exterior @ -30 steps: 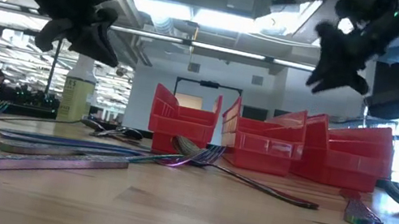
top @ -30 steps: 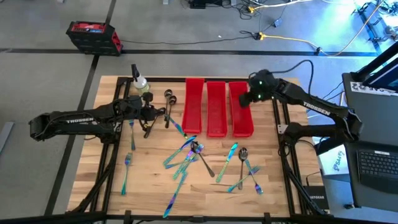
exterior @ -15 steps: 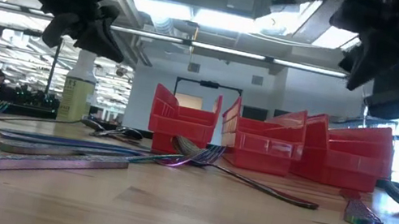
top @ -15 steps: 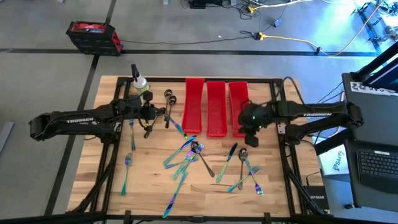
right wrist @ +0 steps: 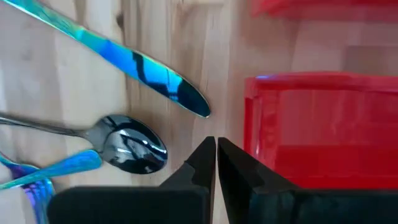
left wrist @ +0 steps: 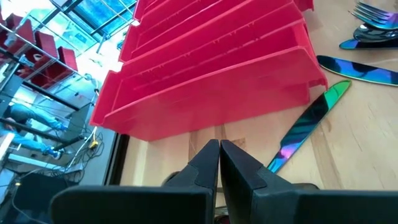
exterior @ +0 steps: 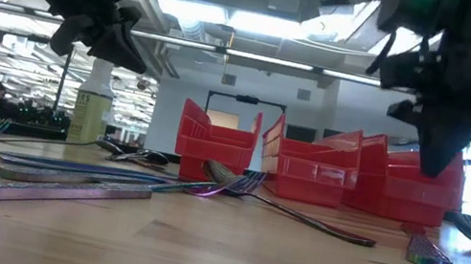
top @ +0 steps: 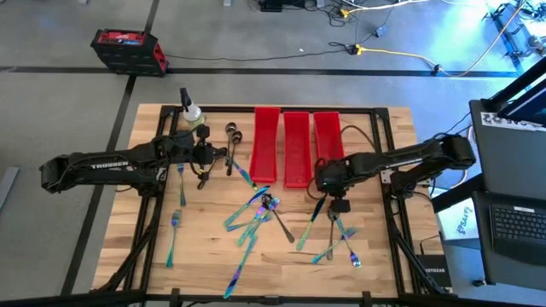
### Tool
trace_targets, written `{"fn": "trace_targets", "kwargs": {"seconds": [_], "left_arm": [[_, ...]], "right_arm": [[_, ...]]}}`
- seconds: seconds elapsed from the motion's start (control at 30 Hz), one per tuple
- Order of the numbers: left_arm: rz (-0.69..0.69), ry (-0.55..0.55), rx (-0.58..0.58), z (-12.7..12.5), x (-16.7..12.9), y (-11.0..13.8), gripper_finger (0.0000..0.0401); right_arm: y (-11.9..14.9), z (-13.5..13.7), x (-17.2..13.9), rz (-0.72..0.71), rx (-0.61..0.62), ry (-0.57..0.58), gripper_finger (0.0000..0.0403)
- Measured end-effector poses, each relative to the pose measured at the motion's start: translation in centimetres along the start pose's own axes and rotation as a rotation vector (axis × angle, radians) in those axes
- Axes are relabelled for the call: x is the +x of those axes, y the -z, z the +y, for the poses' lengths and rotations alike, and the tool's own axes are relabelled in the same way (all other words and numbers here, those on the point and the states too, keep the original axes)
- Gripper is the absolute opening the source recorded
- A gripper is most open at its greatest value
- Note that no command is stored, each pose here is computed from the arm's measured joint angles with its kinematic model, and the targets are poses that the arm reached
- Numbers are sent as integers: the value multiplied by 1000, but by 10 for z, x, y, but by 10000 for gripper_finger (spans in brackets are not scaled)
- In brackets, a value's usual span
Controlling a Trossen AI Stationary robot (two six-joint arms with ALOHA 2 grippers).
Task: Sort silverware
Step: Move the bottom red silverware bin to the top right of the table, then adjust the middle red silverware bin
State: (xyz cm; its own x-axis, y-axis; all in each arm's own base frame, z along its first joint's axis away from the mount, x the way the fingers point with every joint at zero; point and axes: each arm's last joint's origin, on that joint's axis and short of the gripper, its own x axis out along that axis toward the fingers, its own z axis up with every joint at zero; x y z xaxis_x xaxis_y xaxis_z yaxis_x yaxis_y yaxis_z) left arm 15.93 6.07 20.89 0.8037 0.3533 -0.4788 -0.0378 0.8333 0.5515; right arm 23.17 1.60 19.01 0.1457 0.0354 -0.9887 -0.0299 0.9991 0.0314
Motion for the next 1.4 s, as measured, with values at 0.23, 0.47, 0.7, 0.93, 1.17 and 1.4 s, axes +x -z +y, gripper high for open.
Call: {"fn": "trace_targets", "kwargs": {"seconds": [0.23,0.47,0.7,0.93,1.17,1.4], "left_arm": [[0,0,-5,0,0,0,0],[0,0,-16,0,0,0,0],[0,0,-16,0,0,0,0],[0,0,-15,0,0,0,0],[0,0,-15,0,0,0,0],[-1,-1,-8,0,0,0,0]], "right_arm": [[-6,-2,22,76,-20,50,0],[-15,-3,25,2,8,86,0],[-15,-4,25,-2,8,143,0],[-15,-8,25,-7,23,156,0],[-30,0,14,-89,-5,-77,0],[-48,-8,12,-238,7,-41,0]]}}
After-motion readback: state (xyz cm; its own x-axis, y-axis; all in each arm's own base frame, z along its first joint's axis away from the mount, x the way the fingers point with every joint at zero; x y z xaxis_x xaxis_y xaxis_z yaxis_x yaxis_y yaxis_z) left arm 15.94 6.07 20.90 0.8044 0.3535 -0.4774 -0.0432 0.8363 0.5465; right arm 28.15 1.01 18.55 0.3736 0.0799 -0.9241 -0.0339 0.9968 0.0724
